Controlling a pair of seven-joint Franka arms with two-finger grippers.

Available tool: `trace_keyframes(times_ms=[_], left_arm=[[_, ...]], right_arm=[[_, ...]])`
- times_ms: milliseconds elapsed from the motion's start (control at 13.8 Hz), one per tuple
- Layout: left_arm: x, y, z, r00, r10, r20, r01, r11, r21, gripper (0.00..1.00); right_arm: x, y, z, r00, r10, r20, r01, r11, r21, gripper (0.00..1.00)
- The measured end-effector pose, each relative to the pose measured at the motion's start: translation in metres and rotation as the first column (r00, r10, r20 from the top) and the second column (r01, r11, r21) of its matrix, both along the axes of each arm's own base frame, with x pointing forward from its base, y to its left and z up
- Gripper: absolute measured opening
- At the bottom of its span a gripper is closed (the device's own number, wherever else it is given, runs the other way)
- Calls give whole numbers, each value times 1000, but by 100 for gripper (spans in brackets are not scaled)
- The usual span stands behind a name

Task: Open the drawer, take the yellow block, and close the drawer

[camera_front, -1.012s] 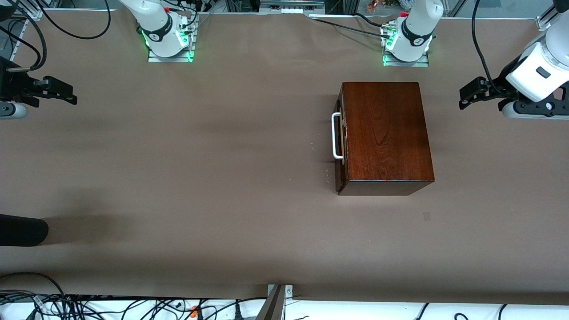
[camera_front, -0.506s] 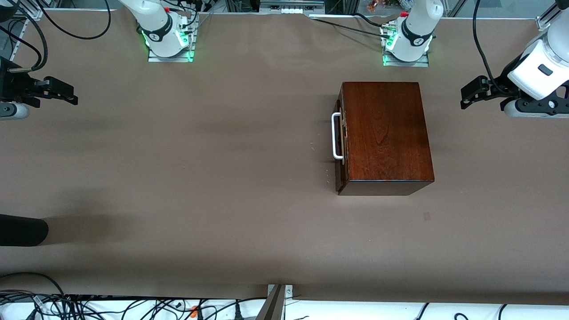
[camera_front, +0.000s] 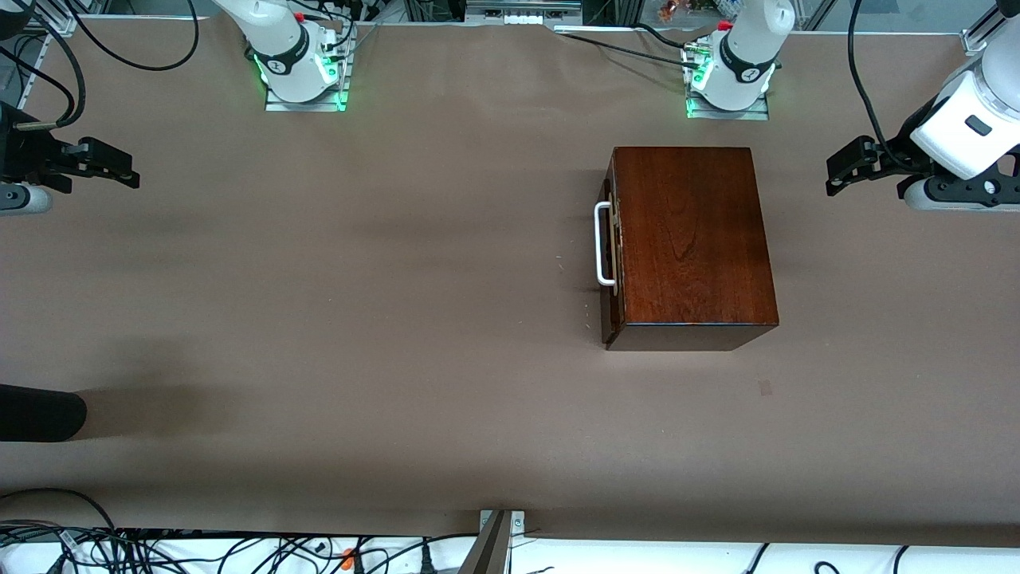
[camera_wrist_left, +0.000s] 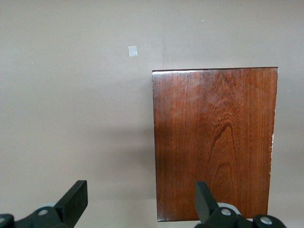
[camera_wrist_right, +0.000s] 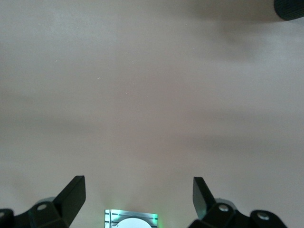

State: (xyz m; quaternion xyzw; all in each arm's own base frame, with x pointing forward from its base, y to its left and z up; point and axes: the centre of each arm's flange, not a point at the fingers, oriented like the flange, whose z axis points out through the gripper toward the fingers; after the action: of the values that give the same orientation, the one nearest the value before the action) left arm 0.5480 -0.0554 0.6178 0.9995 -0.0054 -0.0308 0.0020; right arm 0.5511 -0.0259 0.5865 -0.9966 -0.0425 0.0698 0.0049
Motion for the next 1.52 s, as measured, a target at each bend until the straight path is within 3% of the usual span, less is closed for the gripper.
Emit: trace_keyframes(times_ms=[867, 1157, 1518], left_arm=[[-2, -18, 4, 1000, -24, 8, 24, 1000, -1, 100], [-15, -85, 9, 1000, 3, 19, -3, 1000, 4, 100], [-55, -210, -8, 999, 55, 0, -55, 998, 42, 100]], right_arm=[[0, 0, 0, 1000, 0, 0, 0, 1000, 0, 100], [0, 0, 0, 1000, -1, 0, 1, 1000, 0, 100], [0, -1, 0, 1000, -1, 0, 1, 1000, 0, 100]])
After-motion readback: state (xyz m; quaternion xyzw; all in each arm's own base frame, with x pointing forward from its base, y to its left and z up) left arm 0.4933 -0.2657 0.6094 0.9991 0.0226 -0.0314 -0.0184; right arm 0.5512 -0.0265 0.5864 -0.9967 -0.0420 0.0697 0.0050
